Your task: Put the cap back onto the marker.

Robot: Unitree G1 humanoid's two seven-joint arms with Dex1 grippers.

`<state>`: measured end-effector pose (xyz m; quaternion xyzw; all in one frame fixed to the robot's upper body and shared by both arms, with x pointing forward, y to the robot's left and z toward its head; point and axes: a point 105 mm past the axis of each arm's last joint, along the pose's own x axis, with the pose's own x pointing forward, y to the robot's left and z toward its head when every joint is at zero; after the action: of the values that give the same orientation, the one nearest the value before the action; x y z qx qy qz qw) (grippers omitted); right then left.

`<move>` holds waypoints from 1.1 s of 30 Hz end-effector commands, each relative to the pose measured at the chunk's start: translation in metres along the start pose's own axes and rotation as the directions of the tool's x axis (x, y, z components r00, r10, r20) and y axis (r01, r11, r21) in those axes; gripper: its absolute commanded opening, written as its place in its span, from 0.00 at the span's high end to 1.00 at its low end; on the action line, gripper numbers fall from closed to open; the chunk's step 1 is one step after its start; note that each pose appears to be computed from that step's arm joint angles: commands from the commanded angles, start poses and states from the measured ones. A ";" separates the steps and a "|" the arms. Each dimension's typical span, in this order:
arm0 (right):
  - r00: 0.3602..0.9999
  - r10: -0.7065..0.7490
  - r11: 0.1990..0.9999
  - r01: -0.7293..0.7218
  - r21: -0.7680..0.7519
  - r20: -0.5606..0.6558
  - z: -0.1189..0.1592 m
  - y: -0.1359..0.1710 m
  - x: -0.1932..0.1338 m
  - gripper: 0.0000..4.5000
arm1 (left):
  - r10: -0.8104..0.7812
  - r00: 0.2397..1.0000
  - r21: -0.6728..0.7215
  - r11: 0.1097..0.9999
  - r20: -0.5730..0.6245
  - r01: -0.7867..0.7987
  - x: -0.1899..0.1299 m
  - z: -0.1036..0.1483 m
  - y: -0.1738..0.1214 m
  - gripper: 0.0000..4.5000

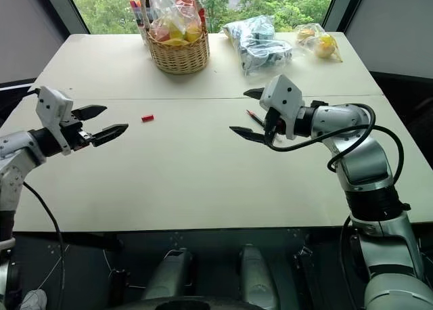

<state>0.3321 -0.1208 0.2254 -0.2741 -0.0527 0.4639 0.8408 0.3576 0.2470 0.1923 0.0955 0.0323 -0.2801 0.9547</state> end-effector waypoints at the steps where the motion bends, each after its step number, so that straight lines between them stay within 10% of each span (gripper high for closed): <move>1: 0.998 -0.057 0.997 0.058 -0.043 0.032 0.011 -0.001 -0.004 0.00 | 0.083 0.996 0.028 0.996 0.028 -0.084 0.017 0.004 0.021 0.02; 33: 0.948 -0.305 0.952 0.303 -0.033 -0.091 -0.001 0.017 -0.053 0.00 | 0.170 0.955 -0.007 0.984 -0.245 -0.177 0.100 -0.069 0.015 0.02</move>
<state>0.2952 -0.1547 0.2101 -0.2799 -0.0338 0.3257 0.9024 0.4471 0.2233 0.1142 0.1145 0.1458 -0.1831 0.9655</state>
